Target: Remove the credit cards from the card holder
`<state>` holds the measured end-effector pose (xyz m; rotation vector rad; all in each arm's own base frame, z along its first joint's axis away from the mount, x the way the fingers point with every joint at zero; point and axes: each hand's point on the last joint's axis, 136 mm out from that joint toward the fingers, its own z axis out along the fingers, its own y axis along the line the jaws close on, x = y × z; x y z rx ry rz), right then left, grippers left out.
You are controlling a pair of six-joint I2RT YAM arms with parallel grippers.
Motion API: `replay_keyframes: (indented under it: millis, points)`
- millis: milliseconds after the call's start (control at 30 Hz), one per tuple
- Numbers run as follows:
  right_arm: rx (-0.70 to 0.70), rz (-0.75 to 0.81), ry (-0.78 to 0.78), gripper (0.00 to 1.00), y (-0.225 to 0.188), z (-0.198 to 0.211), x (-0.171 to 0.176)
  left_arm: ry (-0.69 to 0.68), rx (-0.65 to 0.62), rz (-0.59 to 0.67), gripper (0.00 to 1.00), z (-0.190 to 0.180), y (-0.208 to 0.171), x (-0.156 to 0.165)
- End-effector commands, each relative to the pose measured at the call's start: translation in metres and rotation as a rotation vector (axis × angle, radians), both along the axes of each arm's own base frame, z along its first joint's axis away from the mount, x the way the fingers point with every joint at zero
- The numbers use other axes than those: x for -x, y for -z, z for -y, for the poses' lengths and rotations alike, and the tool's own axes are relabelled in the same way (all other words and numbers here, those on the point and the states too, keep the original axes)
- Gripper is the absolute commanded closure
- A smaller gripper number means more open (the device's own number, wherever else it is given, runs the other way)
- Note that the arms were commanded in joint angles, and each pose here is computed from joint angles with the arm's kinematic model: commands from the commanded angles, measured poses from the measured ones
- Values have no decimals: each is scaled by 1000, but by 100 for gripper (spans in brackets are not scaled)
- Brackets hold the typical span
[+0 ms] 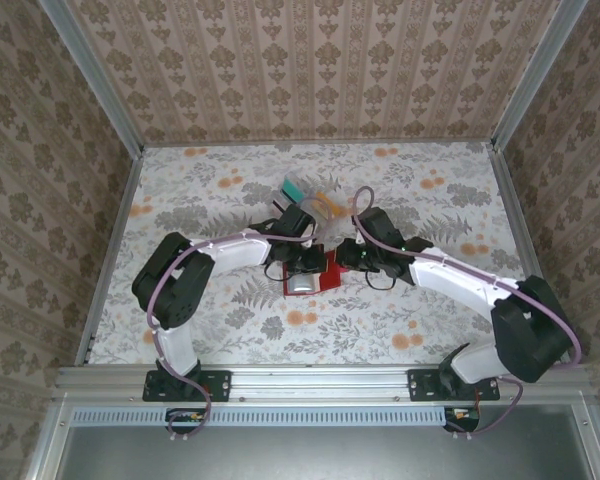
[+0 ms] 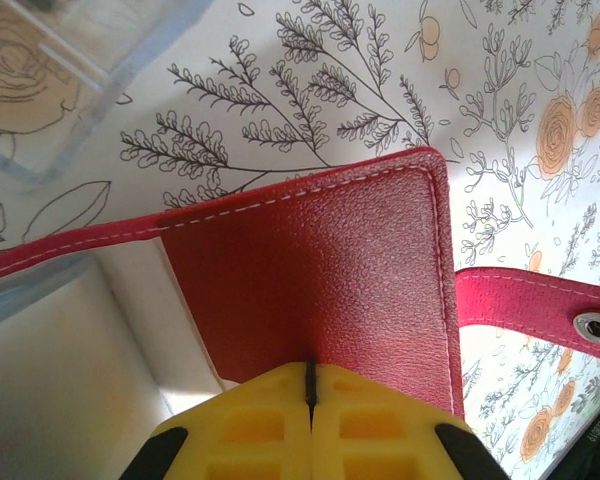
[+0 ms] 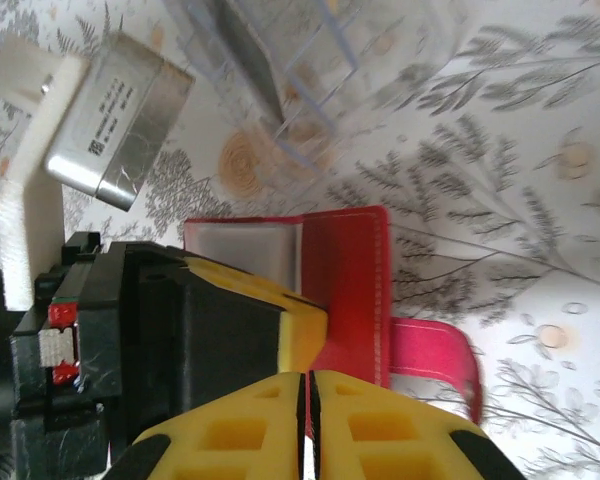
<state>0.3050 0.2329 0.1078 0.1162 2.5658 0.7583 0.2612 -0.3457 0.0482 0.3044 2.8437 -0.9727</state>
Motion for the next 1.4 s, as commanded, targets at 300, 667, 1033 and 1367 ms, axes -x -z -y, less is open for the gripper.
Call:
replay_keyframes:
  millis: [300, 667, 1033, 1367]
  points:
    - [-4, -244, 51, 90, 68, -10, 12, -107, -60, 13, 92, -27, -25, 4]
    - [90, -319, 79, 88, 100, 3, 19, -254, -135, -38, 59, -87, -14, 4]
    - [104, -329, 82, 89, 105, 4, 20, -192, -90, -68, 55, -70, -7, 1]
    - [105, -330, 81, 89, 105, 5, 21, -171, -28, -74, 57, -56, -7, -3]
